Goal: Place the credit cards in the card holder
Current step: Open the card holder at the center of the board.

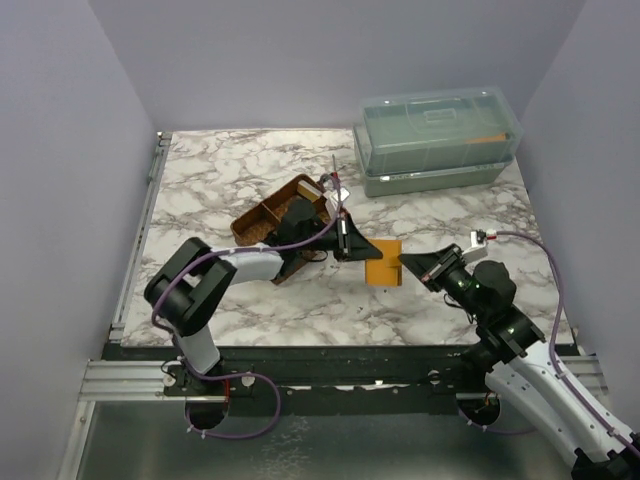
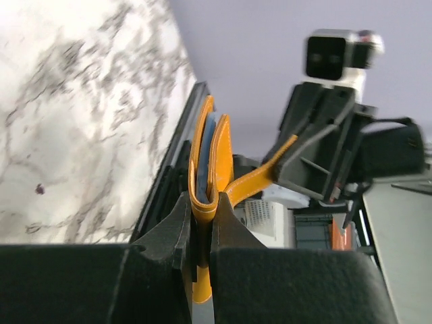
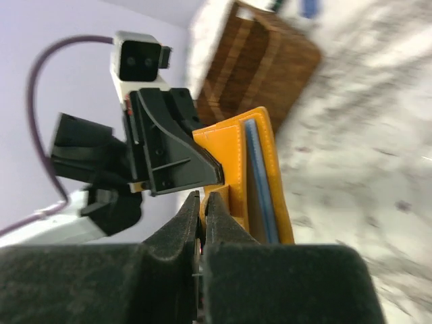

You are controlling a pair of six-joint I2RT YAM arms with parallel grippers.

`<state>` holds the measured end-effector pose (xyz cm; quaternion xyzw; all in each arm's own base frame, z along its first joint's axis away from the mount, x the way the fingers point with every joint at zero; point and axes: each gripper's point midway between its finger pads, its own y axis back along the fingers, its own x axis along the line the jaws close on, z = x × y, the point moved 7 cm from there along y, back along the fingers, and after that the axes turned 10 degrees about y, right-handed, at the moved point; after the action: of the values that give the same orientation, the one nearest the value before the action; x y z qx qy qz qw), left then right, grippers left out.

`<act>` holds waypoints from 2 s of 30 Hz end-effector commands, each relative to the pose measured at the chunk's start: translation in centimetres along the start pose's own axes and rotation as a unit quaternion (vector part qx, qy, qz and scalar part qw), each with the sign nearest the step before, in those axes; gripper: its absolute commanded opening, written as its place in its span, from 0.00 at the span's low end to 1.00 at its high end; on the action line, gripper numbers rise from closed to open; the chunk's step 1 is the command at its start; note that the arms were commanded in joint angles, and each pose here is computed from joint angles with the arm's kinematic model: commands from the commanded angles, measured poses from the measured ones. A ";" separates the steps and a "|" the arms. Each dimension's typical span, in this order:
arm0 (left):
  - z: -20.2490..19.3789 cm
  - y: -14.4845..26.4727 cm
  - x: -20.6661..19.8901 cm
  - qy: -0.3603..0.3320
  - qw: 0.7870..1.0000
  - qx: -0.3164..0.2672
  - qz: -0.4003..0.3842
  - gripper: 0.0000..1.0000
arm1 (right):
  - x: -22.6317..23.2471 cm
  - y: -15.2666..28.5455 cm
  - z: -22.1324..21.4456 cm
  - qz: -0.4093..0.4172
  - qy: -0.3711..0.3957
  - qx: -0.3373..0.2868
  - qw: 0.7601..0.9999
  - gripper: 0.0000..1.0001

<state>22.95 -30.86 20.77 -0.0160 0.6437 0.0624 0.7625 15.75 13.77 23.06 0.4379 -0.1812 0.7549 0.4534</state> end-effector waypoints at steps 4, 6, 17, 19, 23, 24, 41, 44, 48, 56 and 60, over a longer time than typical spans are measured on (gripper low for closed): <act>-0.8 -4.8 9.3 0.090 0.987 -0.019 0.132 0.06 | -5.1 0.2 -1.8 -0.135 0.077 0.043 0.987 0.00; -0.7 -5.1 10.1 0.094 0.986 -0.021 0.140 0.05 | -5.4 0.0 -1.9 -0.142 0.086 0.049 0.985 0.00; -1.5 -2.8 12.3 0.071 0.957 -0.023 0.280 0.74 | -5.9 -1.3 -1.6 -0.176 0.165 0.095 0.966 0.00; -1.7 -2.0 12.1 0.063 0.948 -0.014 0.312 0.77 | -5.6 -1.6 -1.4 -0.173 0.181 0.108 0.962 0.00; -1.8 -0.6 10.6 0.036 0.943 -0.013 0.330 0.78 | -4.5 -3.1 -1.8 -0.141 0.190 0.152 0.960 0.00; -1.8 -0.2 10.1 0.032 0.944 -0.016 0.328 0.78 | -4.6 -3.7 -2.2 -0.140 0.184 0.171 0.958 0.00; 0.2 5.7 3.3 -0.023 0.949 -0.087 0.303 0.69 | -2.2 -9.3 -9.3 -0.080 0.132 0.278 0.948 0.31; 0.4 6.2 3.4 -0.021 0.948 -0.088 0.304 0.64 | -3.1 -9.1 -10.4 -0.066 0.110 0.289 0.949 0.41; 0.5 5.7 3.1 -0.016 0.954 -0.072 0.292 0.49 | -3.4 -9.0 -11.0 -0.044 0.103 0.290 0.950 0.52; 1.6 4.3 3.0 -0.015 0.960 -0.067 0.272 0.32 | -5.1 -9.1 -13.2 -0.021 0.068 0.316 0.946 0.58; 1.6 2.6 4.3 0.012 0.964 -0.044 0.262 0.19 | -6.4 -8.5 -13.7 -0.034 0.078 0.318 0.944 0.54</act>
<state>24.33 -25.92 17.32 0.1181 0.6136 0.3247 0.7101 17.87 24.04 9.70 0.5091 0.1263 0.7792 0.3431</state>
